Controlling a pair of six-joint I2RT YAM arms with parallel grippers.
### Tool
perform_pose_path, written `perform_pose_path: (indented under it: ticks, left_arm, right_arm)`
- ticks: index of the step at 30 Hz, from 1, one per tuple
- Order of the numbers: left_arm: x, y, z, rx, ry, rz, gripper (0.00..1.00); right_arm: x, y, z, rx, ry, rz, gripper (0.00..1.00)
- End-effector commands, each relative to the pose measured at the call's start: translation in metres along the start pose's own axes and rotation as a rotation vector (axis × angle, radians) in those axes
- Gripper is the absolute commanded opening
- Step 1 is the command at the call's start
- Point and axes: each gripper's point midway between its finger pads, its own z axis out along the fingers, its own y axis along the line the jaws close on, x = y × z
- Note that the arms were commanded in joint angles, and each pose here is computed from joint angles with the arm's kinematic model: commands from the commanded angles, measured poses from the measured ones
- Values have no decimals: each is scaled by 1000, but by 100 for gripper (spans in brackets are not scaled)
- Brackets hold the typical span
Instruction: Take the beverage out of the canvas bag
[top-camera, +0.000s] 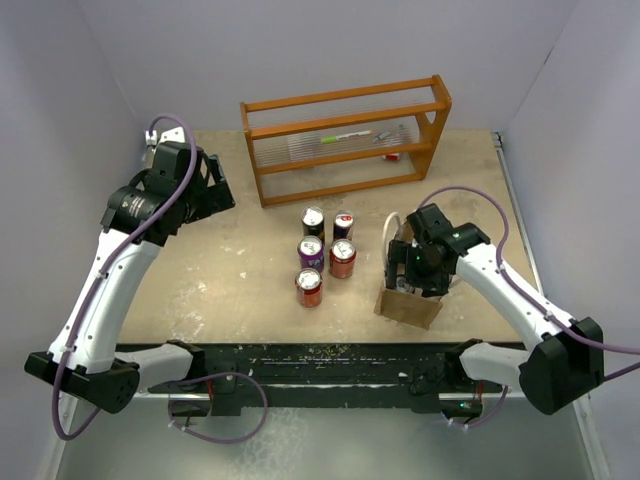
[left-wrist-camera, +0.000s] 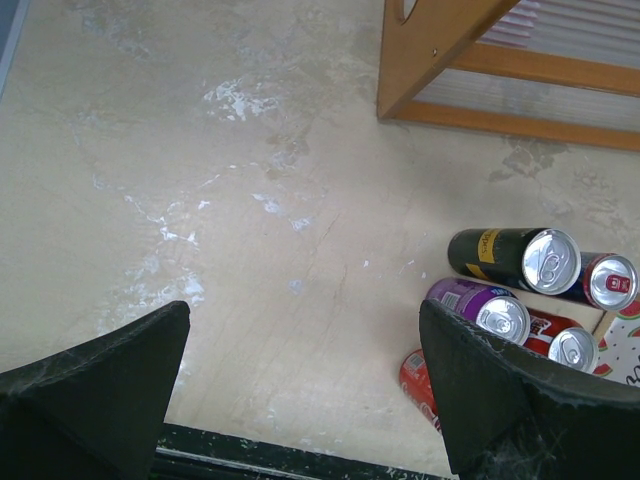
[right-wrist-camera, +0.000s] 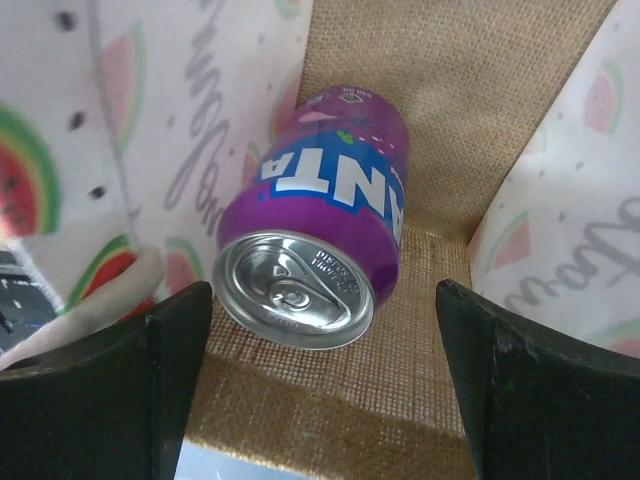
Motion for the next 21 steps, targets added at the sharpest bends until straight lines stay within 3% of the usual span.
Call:
perform_pose_path:
  ticks: [1,8,17,21]
  left_arm:
    - [-8,-1,1,-2,-25,-17,99]
    - [-8,-4,7,-1,-18,-12,99]
    - [-11,-5,10,-8,-22,-7,99]
    - [-12,-8,13,-5,-21,-6,99]
  right_arm:
    - [11,3,7,-33,51,-8,94]
    - [3,-3,25,27,37,21,95]
    - [-4,-14,33,96,8,22,80]
    - [-5,-11,27,77,4,20,65]
